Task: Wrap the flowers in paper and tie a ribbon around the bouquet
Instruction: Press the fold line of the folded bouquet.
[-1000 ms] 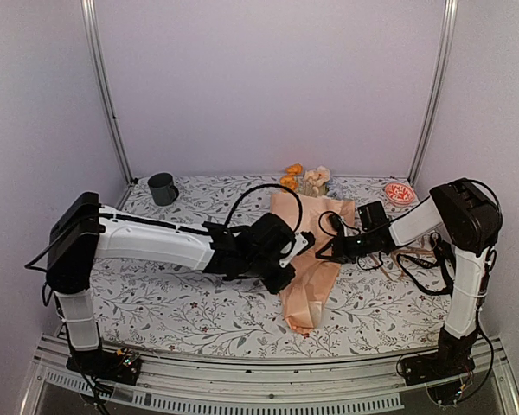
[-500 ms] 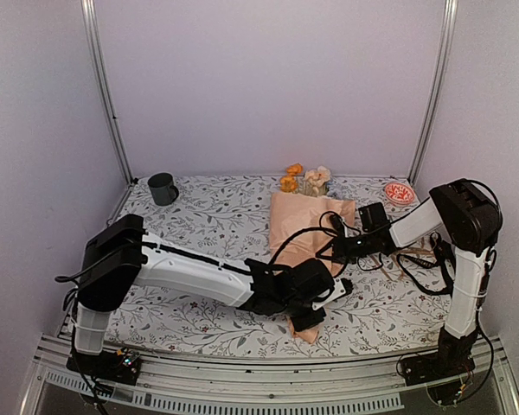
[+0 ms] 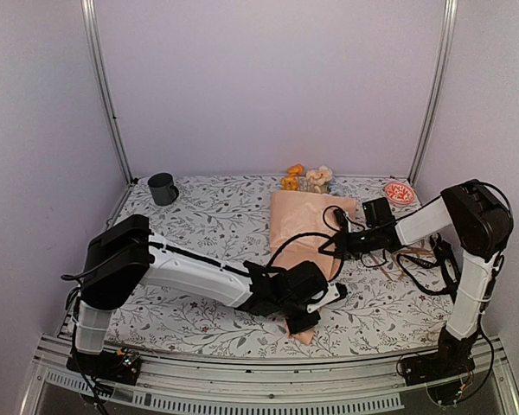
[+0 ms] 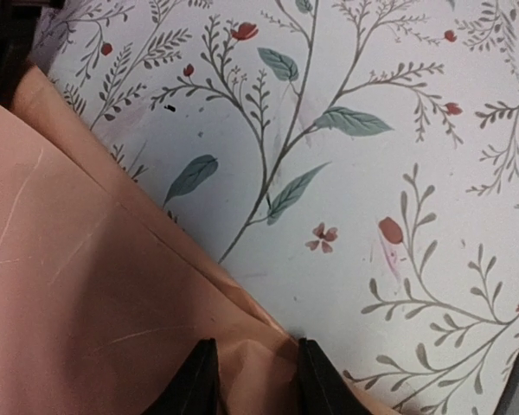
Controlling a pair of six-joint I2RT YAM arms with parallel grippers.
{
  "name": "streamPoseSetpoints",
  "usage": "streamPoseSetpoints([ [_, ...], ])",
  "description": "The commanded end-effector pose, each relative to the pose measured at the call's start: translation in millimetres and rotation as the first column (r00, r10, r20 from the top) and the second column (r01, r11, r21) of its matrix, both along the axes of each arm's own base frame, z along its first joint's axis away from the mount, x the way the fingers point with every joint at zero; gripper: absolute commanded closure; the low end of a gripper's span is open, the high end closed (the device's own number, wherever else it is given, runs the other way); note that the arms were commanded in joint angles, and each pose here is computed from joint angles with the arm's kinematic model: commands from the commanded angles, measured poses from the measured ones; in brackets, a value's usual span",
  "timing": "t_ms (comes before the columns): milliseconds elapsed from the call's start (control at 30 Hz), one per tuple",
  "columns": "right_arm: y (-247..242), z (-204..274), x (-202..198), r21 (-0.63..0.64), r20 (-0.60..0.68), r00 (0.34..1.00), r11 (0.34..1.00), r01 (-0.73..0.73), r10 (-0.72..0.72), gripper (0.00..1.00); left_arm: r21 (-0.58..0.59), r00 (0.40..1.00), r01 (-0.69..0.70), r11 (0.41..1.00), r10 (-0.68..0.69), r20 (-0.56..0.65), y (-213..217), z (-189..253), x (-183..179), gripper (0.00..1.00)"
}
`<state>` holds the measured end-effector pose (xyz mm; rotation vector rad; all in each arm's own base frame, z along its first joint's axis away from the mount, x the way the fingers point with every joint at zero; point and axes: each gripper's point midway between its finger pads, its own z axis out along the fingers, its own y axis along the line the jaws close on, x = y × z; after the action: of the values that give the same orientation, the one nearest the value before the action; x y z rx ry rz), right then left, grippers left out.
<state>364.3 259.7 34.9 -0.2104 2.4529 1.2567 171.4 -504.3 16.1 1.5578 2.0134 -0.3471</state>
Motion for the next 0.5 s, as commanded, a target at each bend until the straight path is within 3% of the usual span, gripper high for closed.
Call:
streamPoseSetpoints([
  [0, -13, 38, 9, -0.026, 0.084, 0.995, 0.998, 0.063, -0.06, 0.86, 0.12, 0.993, 0.016, 0.993, -0.001, -0.122, 37, -39, -16, 0.69],
  [167, -35, 41, 12, -0.048, 0.075, 0.988, 0.989, 0.137, -0.133, 0.63, 0.109, 0.99, 0.02, 0.994, -0.005, -0.139, 37, -41, -15, 0.69],
  [367, -64, 45, 1, -0.1, 0.058, 0.966, 0.961, 0.258, -0.253, 0.16, 0.104, 0.988, 0.032, 0.994, -0.015, -0.155, 37, -44, -17, 0.69],
  [467, -66, 39, -12, -0.107, 0.007, 0.966, 0.96, 0.258, -0.259, 0.0, 0.104, 0.987, 0.036, 0.994, -0.019, -0.16, 37, -46, -18, 0.69],
])
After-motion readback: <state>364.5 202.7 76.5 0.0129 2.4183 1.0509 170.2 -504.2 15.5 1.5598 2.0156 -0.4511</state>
